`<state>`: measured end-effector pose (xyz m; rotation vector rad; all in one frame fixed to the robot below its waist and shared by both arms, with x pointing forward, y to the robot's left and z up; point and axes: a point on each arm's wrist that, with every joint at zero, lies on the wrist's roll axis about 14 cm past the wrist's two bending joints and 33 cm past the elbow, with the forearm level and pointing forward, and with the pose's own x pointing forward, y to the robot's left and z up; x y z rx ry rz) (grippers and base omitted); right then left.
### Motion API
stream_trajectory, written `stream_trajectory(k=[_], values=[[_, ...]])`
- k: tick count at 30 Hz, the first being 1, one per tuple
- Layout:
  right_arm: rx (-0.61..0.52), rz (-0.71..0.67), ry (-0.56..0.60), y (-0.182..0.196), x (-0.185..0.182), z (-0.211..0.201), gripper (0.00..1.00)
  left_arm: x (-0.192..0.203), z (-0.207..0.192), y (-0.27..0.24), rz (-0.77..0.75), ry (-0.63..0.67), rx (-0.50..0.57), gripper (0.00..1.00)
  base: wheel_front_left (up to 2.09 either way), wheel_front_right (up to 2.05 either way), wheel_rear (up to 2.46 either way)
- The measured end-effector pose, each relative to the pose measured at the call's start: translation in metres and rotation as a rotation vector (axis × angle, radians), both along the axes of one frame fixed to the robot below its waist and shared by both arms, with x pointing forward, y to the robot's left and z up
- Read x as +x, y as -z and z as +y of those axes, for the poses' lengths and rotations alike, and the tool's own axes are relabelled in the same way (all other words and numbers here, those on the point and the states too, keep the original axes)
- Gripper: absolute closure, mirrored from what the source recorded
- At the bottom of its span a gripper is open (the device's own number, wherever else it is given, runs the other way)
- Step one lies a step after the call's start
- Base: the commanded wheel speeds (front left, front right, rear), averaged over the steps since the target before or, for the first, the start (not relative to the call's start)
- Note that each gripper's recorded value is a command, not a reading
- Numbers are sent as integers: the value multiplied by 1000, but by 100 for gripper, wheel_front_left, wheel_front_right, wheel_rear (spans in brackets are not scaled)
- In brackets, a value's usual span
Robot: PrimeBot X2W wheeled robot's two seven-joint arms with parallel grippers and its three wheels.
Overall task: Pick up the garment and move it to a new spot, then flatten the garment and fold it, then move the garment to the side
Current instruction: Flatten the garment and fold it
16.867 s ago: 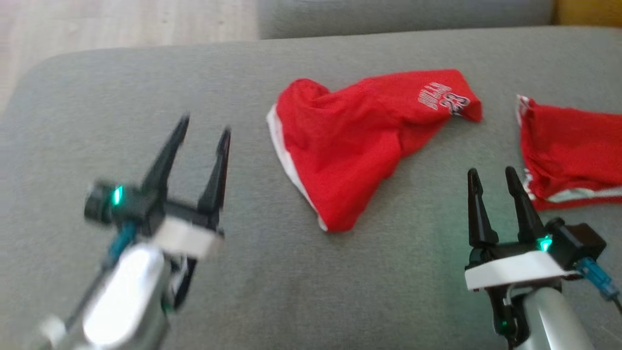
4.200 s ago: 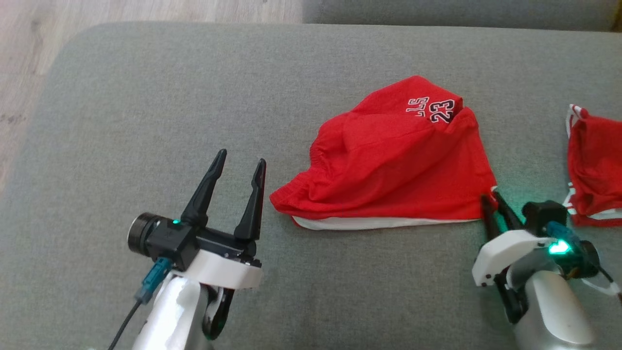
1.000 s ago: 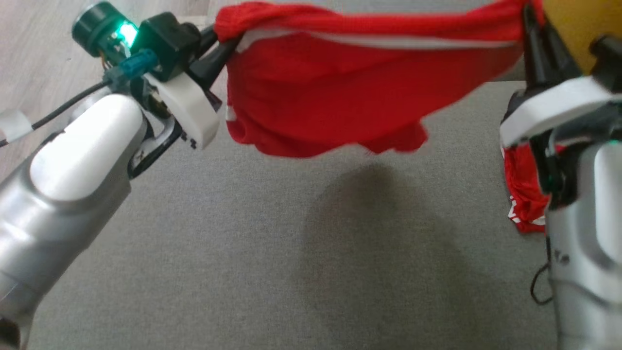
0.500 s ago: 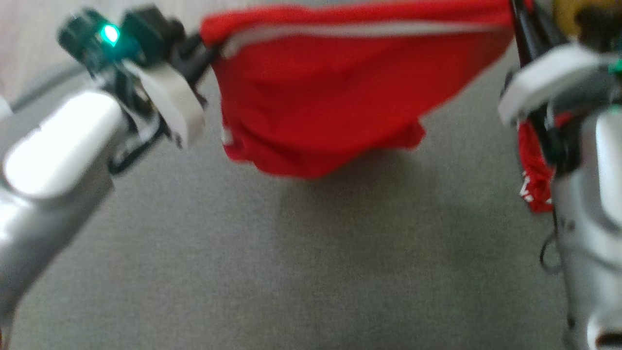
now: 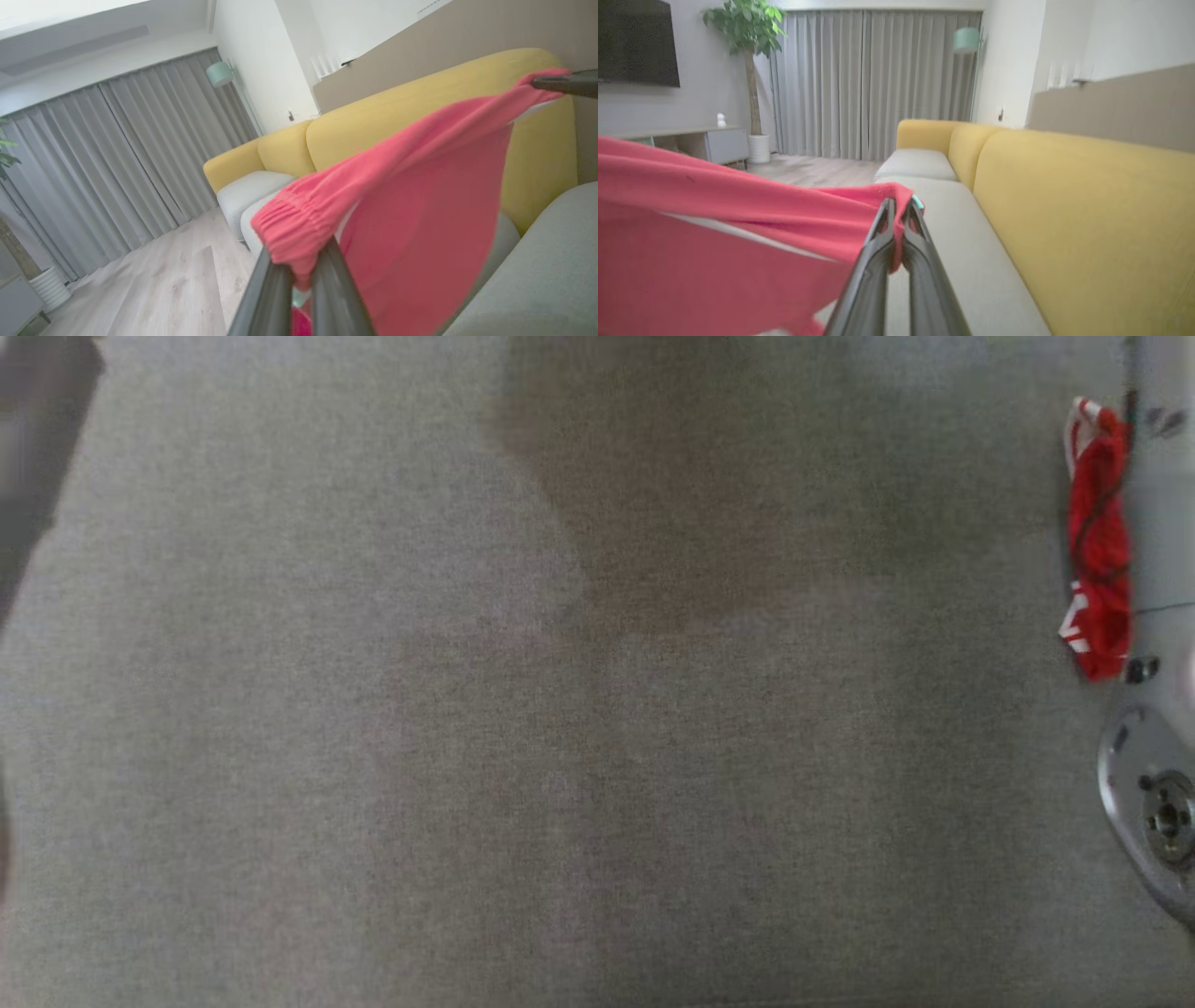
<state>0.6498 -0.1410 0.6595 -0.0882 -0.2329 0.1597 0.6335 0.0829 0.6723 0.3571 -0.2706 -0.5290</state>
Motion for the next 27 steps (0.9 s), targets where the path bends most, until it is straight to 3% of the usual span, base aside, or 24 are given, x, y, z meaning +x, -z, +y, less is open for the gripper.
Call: stream_trajectory(k=[7,13,17,27], values=[[-49,252,1,111,1,2,100,-3,-12,78,131,29,32,100,0,0,0],[-126,515,2,200,-39,-8,100,-55,-20,175,336,96,135,100,0,0,0],[-179,621,9,225,-65,-21,100,-94,-26,204,422,143,137,100,0,0,0],[-240,771,24,245,-132,-44,100,-173,-36,215,477,222,163,100,0,0,0]])
